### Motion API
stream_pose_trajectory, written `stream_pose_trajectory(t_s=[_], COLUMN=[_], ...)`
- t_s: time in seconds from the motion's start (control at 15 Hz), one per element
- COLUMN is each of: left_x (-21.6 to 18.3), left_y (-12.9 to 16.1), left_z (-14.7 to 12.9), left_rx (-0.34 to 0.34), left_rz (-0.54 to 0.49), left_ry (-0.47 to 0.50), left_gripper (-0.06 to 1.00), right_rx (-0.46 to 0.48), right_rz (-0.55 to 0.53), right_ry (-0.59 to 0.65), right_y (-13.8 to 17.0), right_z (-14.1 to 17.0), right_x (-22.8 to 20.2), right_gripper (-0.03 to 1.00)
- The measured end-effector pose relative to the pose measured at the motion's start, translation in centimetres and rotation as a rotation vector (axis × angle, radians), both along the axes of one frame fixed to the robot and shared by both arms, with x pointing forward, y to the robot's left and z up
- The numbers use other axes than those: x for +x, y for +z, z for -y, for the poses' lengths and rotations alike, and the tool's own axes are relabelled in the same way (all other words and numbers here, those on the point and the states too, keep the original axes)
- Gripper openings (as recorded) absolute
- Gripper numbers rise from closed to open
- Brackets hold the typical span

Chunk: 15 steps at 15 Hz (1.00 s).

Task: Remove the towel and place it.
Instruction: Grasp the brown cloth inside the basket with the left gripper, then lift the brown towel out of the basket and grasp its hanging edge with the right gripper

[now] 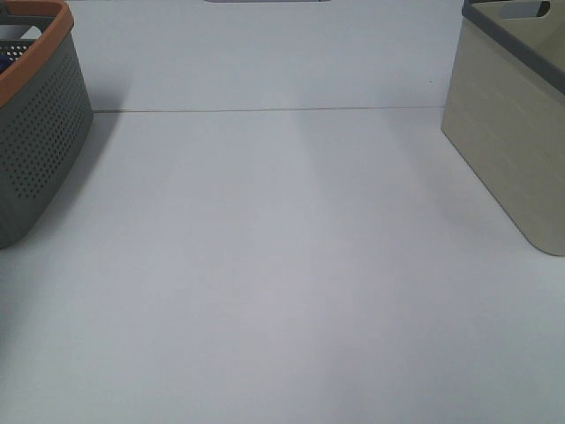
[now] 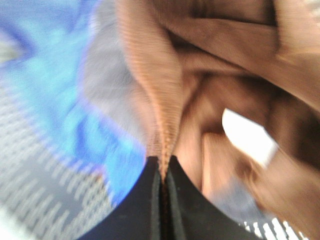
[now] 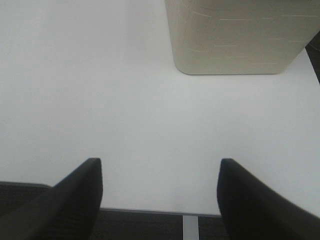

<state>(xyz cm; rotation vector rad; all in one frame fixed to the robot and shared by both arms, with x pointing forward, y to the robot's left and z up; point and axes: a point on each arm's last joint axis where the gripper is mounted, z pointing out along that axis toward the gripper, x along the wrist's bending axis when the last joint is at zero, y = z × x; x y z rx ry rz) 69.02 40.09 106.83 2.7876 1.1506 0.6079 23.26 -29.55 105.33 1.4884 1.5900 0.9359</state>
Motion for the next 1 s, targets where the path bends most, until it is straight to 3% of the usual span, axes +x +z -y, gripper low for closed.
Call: stream_pose_trajectory(t_s=[0.27,0.67,0.73,0.87,1.0], left_x=[-3.7,-9.5,-11.5,-12.4,-13.7], left_y=[7.7,15.8,18.7,20.7,22.9], left_z=[0.7,2.0,2.4,3.3,5.7], left_rx=[-0.024,-0.008,0.010,0.019,0.045], left_rz=[0.175,0.373,0.502,0.615,0.731], left_ry=[0.123,0.140,0.132,0.106,-0.022], left_gripper=[0.00,0.00,0.00,0.00,0.00], right_rx=[0.000,0.000,0.000,0.000,0.000], right_rz=[0.000,0.000,0.000,0.000,0.000], right_ry=[0.000,0.000,0.000,0.000,0.000], right_y=[0.0,0.0,0.0,0.0,0.0], right_z=[0.0,0.0,0.0,0.0,0.0], right_x=[0.0,0.0,0.0,0.0,0.0], right_gripper=[0.57,0.57,0.57,0.57,0.57])
